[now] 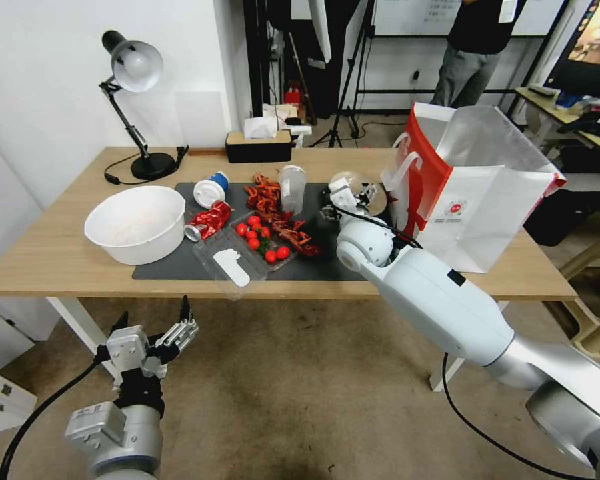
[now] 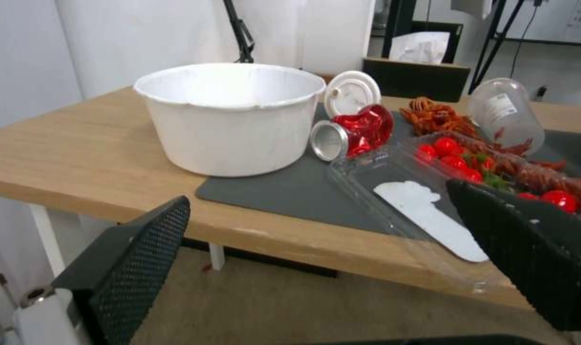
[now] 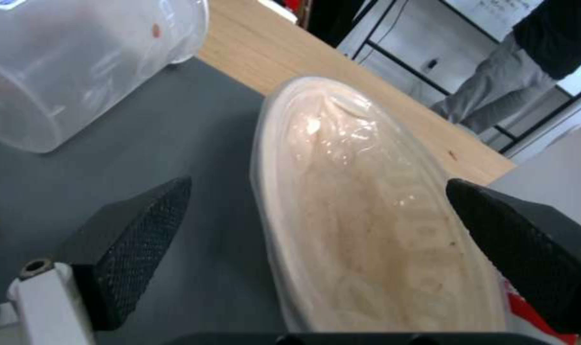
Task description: Pick up the trash from the table and place it into the takeout bag.
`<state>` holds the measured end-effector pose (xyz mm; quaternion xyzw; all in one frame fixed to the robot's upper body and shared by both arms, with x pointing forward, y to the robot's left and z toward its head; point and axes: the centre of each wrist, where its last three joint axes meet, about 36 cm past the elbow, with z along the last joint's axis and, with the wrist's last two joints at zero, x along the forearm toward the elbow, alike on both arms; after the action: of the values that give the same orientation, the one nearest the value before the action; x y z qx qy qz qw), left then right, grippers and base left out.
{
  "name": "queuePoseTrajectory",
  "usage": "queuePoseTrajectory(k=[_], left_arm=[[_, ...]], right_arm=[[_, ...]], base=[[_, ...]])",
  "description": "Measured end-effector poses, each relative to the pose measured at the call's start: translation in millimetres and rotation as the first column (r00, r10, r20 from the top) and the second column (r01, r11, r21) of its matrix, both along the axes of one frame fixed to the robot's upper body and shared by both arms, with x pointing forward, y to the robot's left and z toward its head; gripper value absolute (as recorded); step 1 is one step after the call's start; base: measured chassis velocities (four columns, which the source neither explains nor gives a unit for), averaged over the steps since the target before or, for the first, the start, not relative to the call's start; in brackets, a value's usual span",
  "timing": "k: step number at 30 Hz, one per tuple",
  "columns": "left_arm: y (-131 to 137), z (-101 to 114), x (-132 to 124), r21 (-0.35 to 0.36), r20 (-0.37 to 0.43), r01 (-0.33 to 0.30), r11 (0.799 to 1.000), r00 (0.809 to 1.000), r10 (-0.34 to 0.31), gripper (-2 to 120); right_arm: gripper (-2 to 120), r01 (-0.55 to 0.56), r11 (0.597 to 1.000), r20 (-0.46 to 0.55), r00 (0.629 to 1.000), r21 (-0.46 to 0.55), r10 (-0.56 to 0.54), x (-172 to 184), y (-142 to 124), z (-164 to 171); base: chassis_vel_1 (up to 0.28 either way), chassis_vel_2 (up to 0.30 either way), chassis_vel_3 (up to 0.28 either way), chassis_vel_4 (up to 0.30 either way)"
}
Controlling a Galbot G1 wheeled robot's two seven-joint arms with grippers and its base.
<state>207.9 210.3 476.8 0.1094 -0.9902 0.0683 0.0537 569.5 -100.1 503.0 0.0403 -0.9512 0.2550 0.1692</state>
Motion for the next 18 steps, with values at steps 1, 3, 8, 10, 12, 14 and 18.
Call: queuePoseTrajectory(k=[1,3,8,10,12,14,18], left_arm=[[0.1,-0.2,0.2,0.000,0.000,0.000,1.000,1.000,0.000,100],[0.1,-0.8,0.4,0.000,0.001,0.000,1.000,1.000,0.000,100],[-0.4,-1.2,0.8,-0.002,0.002,0.000,1.000,1.000,0.000,100],[-0.4,-1.2,1.0,-0.002,0.002,0.000,1.000,1.000,0.000,100],[-0.2,-1.9,1.1,-0.001,0.002,0.001,1.000,1.000,-0.001,100],[0.0,-2.4,1.1,0.000,0.001,0.001,1.000,1.000,-0.001,100],[0.1,-2.5,1.4,0.000,0.001,0.002,1.000,1.000,-0.002,100]], right_arm=[[100,-0.002,1.000,-0.004,1.000,0.002,0.002,-0.5,-0.1,-0.8],[100,-0.002,1.000,-0.008,1.000,0.003,0.002,-1.1,-0.3,-2.1],[100,0.000,1.000,-0.012,1.000,0.002,0.000,-1.0,-1.0,-3.7],[100,0.005,1.000,-0.013,1.000,-0.001,-0.005,-0.2,-2.1,-4.7],[100,0.014,1.000,-0.015,1.000,-0.001,-0.014,1.7,-4.0,-5.3],[100,0.018,1.000,-0.017,1.000,-0.001,-0.018,2.6,-4.5,-6.0],[100,0.027,1.000,-0.021,0.999,-0.001,-0.027,4.6,-5.4,-7.6]], base=[[0.000,0.000,0.000,0.000],[0.000,0.000,0.000,0.000],[0.000,0.000,0.000,0.000],[0.000,0.000,0.000,0.000],[0.000,0.000,0.000,0.000],[0.000,0.000,0.000,0.000],[0.000,0.000,0.000,0.000]])
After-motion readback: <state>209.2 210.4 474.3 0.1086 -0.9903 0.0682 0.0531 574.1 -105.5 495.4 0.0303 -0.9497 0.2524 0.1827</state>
